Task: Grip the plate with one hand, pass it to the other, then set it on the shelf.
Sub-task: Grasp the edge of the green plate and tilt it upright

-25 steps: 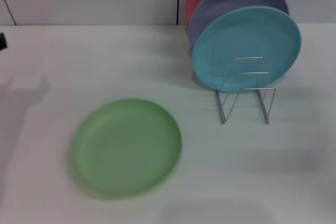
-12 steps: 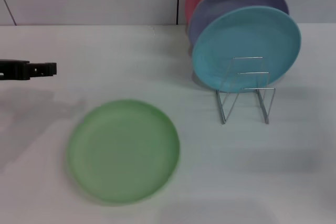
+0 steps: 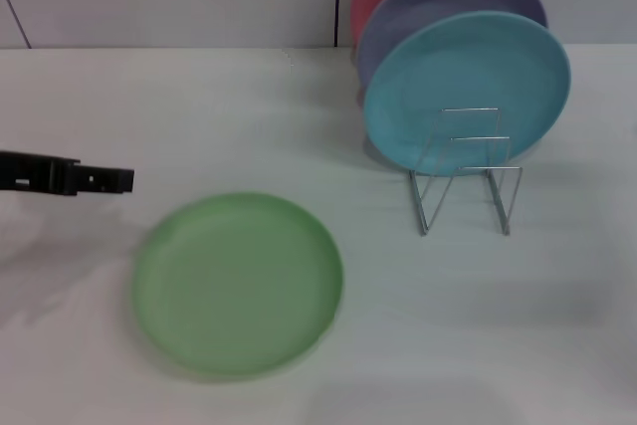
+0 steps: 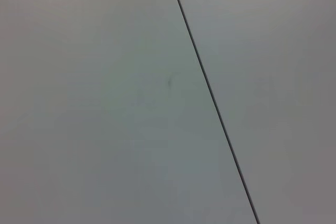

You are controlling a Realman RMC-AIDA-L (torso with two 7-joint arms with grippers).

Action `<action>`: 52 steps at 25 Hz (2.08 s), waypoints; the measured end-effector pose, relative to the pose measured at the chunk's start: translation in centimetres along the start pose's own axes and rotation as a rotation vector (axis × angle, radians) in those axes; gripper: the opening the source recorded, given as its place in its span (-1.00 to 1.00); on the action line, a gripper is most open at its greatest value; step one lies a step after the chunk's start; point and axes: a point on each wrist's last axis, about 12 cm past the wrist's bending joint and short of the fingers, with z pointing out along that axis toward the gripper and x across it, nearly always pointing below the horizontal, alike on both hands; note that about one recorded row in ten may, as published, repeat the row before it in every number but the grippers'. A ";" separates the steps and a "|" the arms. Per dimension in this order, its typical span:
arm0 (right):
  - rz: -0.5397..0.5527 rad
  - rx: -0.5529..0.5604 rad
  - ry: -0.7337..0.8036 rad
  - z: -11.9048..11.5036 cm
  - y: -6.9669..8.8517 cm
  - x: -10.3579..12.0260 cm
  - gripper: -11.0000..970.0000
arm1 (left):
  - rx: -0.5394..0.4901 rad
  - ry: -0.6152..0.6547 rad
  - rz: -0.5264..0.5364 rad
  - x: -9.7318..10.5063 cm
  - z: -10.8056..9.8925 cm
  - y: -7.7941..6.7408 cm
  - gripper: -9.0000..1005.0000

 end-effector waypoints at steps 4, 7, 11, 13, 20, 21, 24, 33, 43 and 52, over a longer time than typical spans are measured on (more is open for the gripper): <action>-0.001 0.000 -0.001 0.0 0.0 0.0 0.35 | -0.014 0.054 0.016 0.1 0.1 -0.1 0.62; -0.002 0.000 0.000 0.0 -0.1 0.0 0.35 | -0.037 0.082 0.024 0.0 0.3 0.1 0.62; -0.007 0.003 0.002 -0.1 -0.1 0.0 0.35 | -0.039 0.103 0.024 0.0 0.7 0.2 0.62; -0.010 0.003 0.001 -0.1 -0.1 0.0 0.35 | -0.034 0.124 0.022 0.0 1.2 0.3 0.62; -0.010 0.005 0.000 -0.1 -0.1 0.0 0.35 | -0.047 0.165 0.041 -0.2 1.9 0.2 0.61; -0.010 0.005 0.000 -0.1 -0.1 0.0 0.35 | -0.047 0.165 0.041 -0.2 1.9 0.2 0.61; -0.009 0.004 0.000 0.0 -0.1 0.0 0.35 | -0.046 0.170 0.043 -0.1 1.9 0.2 0.61; -0.007 0.002 0.000 0.0 0.1 0.0 0.35 | -0.032 0.193 0.048 0.0 2.5 0.4 0.60; -0.005 0.002 -0.001 0.0 0.1 0.0 0.35 | -0.015 0.217 0.050 0.2 3.2 0.5 0.59; -0.005 0.002 -0.003 0.0 0.1 0.0 0.35 | -0.023 0.265 0.035 0.4 4.5 0.7 0.58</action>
